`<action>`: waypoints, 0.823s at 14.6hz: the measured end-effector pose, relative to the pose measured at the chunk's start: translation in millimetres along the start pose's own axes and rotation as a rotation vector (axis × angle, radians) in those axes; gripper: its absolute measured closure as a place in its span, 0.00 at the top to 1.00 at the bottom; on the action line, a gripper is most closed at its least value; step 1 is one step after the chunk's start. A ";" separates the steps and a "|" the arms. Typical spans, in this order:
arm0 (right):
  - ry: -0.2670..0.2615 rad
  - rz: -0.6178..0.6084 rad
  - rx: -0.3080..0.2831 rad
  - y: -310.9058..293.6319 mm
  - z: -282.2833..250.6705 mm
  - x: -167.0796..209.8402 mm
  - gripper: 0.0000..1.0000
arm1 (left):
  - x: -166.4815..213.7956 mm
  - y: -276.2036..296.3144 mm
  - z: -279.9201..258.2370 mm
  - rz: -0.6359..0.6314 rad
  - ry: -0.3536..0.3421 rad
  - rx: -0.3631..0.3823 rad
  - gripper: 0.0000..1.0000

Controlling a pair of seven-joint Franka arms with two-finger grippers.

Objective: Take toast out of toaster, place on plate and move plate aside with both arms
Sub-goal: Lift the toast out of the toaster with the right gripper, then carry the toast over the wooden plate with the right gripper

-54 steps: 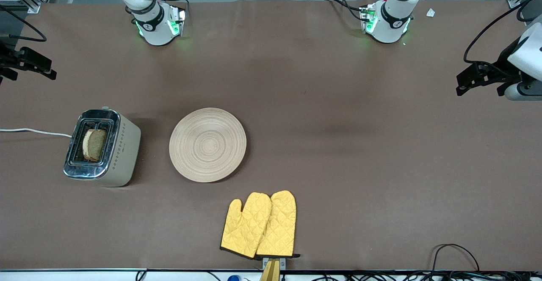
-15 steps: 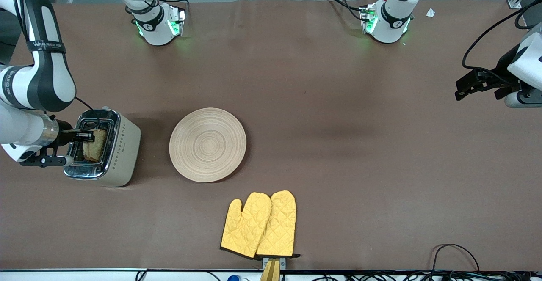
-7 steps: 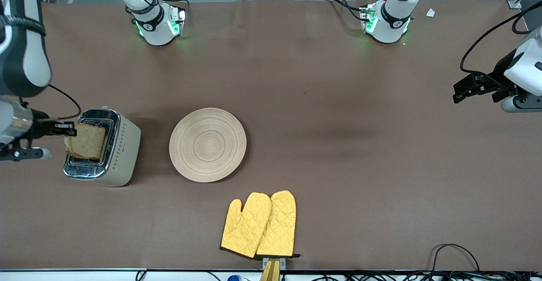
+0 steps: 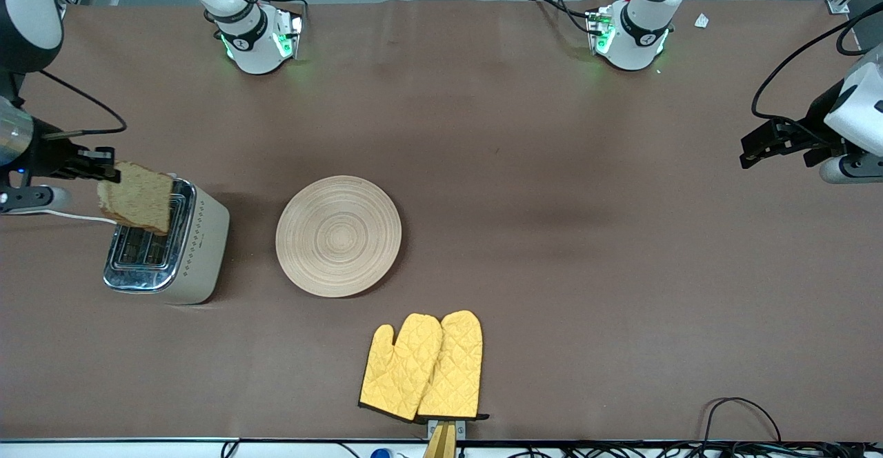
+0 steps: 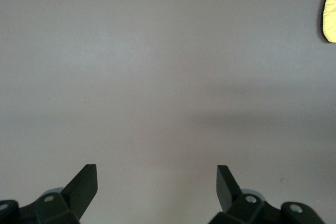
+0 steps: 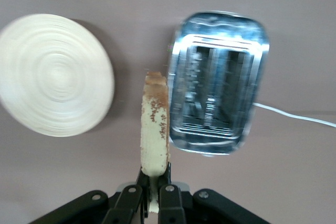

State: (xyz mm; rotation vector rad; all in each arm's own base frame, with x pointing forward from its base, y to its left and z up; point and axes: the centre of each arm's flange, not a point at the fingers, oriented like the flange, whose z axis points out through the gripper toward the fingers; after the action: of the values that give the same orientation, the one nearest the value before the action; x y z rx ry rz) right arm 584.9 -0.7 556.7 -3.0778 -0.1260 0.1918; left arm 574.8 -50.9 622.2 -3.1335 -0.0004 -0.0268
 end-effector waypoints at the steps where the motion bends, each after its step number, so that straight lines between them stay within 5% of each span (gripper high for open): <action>1: 0.015 0.000 0.035 -6.3 5.3 5.8 0.10 | 0.9 0.0 -0.8 0.000 0.009 -0.001 1.00; 6: 0.041 -0.002 0.189 -49.4 85.7 46.2 0.10 | 1.6 -1.1 -1.1 -0.002 0.013 -0.001 1.00; 12: -0.056 0.135 0.422 -97.3 196.2 51.3 0.10 | 2.3 -8.8 -1.2 -0.015 0.014 -0.001 1.00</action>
State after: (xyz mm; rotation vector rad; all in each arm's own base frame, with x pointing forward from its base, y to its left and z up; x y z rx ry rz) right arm 603.3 110.3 361.9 -2.6609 0.1072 0.2708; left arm 577.1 -42.1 623.5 -3.1338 -0.0244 -0.0486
